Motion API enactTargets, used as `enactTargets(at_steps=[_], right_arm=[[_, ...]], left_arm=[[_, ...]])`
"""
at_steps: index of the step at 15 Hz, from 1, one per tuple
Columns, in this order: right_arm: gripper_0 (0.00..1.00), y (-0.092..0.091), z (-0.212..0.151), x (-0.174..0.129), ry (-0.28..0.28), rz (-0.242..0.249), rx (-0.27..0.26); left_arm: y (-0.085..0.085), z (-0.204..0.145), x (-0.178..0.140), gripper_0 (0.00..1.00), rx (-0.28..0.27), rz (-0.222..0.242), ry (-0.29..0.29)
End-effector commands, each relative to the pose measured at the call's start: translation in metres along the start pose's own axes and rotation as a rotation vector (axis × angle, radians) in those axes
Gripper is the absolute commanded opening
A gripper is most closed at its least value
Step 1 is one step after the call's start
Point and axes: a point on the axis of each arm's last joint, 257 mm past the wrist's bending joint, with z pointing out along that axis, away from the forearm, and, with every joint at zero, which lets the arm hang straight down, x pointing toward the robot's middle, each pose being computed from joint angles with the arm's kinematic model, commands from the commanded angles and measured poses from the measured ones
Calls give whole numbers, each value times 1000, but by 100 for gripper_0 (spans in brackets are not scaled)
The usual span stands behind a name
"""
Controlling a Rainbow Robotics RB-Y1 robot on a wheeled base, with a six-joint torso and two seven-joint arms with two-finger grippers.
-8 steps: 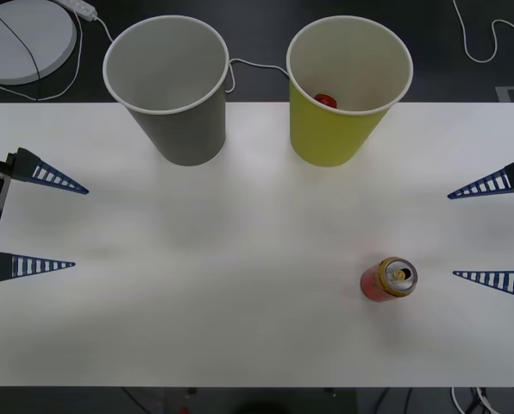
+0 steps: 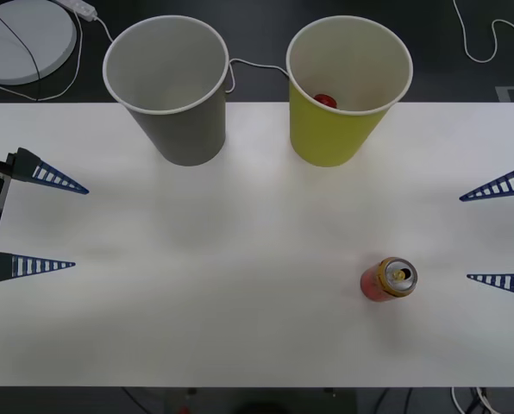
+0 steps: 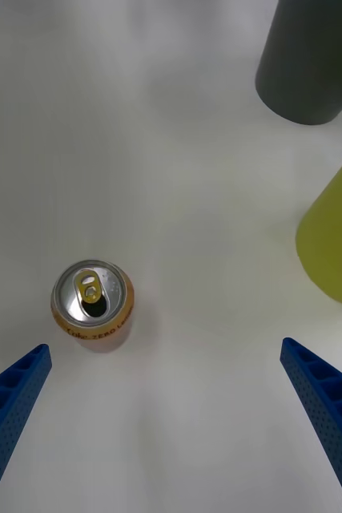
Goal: Put the can into the green bin and the plastic bottle into the gray bin
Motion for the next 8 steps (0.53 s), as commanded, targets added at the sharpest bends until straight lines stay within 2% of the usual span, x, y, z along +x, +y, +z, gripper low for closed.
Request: enactTargets(at_steps=[1,2,3,8], right_arm=[[100,7,-8,5,-27,36,-24],[100,7,-10,8,-41,49,-22],[100,8,-12,13,-56,31,-18],[100,21,-22,42,-118,44,10]], left_arm=[[0,0,0,100,0,0,0],[0,0,0,100,0,0,0],[0,0,0,100,0,0,0],[0,0,0,100,0,0,0]])
